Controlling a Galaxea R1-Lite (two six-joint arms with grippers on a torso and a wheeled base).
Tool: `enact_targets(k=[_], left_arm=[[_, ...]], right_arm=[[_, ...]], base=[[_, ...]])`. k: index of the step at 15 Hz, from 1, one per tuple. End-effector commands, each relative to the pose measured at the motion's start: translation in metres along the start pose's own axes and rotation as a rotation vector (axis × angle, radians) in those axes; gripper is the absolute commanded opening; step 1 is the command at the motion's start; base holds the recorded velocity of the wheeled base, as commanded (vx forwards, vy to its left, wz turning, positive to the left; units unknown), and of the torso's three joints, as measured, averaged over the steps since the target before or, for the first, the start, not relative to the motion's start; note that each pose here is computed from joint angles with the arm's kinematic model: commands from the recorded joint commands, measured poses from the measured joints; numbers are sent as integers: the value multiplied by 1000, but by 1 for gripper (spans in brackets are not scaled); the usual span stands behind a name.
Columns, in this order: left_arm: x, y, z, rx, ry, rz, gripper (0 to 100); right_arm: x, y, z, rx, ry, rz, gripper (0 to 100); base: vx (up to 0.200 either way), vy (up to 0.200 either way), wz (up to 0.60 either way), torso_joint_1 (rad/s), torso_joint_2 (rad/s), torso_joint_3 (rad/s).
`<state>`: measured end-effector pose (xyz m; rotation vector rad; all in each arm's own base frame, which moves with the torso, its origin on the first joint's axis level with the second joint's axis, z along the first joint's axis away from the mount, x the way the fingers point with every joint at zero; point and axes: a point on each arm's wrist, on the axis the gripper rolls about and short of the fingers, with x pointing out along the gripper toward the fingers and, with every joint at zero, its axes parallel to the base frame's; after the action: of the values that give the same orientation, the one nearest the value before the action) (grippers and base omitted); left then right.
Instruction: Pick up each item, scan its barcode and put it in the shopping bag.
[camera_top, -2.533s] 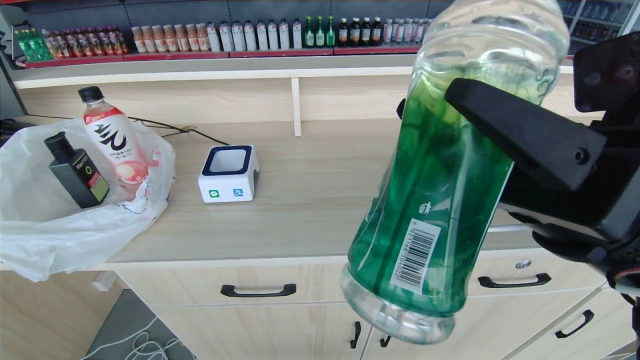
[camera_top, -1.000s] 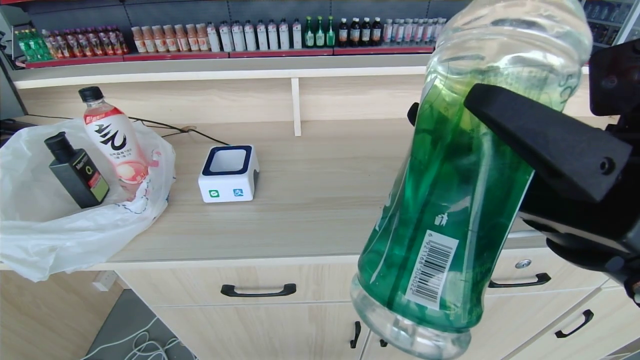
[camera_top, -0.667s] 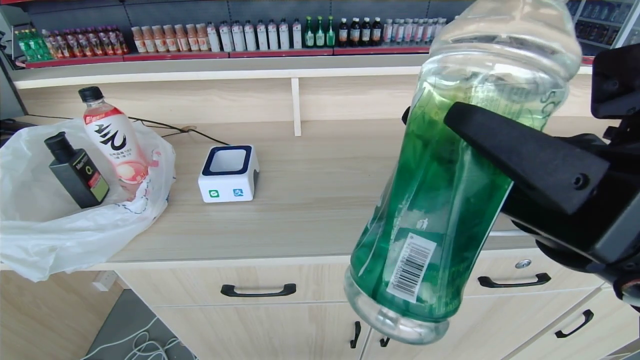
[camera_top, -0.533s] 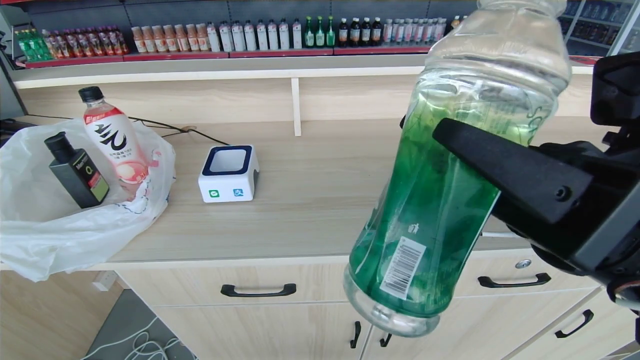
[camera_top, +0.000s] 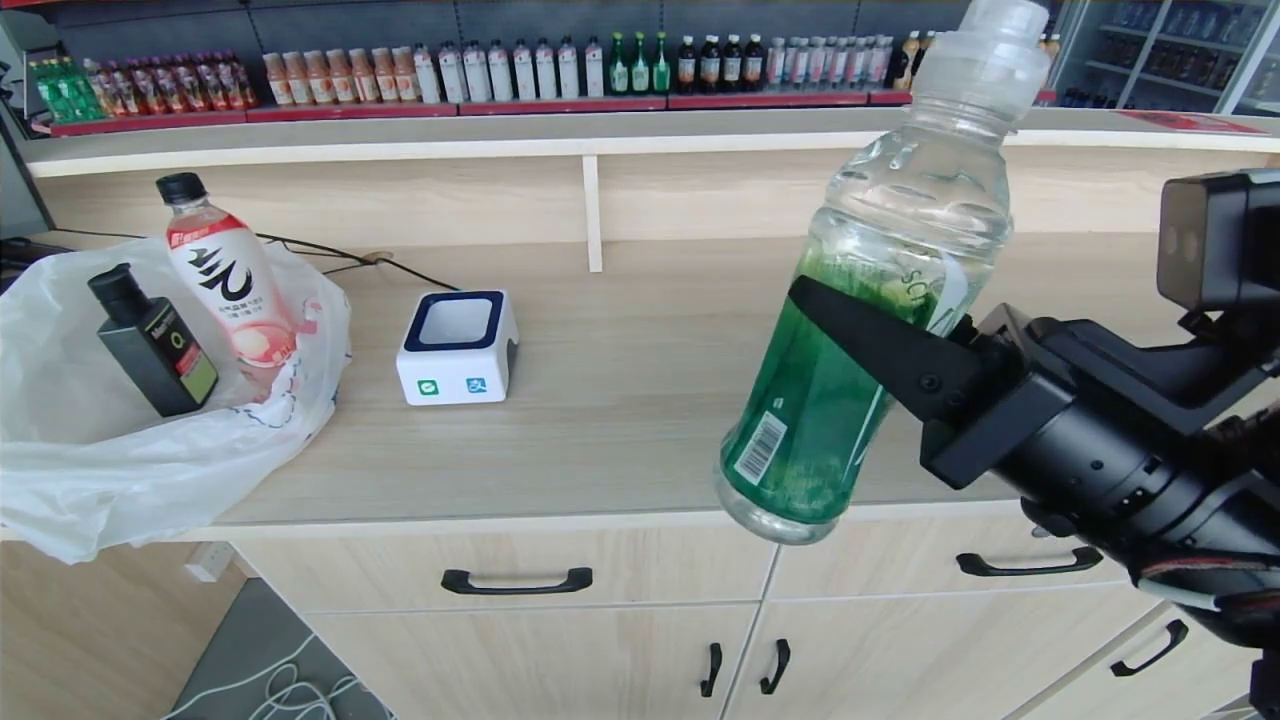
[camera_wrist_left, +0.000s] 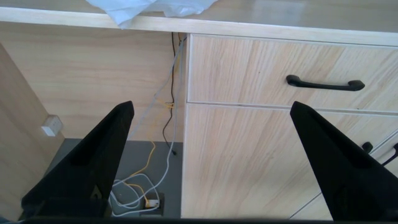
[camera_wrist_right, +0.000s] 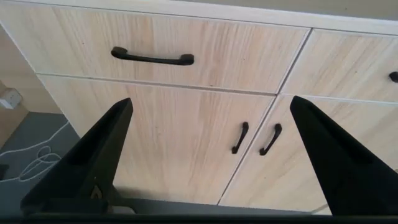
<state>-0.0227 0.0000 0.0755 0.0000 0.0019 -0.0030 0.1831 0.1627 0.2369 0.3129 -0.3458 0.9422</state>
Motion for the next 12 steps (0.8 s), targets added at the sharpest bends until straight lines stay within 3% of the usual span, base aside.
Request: enact_targets(k=[1,3,7,12], left_arm=[[0,0,0,0,0,0,100],[0,0,0,-2,1,1,100],[0,0,0,-3,0,1,100],[0,0,0,0,0,0,100]], right_arm=[[-7,-1,0,-56,1,-67,0],[-22,-6,-4,-122,29,-173,0],[-44,-12,-13,-221,99,-270,0],[-54,-33,-12,-233,109,-372,0]], base=[[0,0,0,0,0,0],[0,0,0,0,0,0],[0,0,0,0,0,0],[0,0,0,0,0,0]])
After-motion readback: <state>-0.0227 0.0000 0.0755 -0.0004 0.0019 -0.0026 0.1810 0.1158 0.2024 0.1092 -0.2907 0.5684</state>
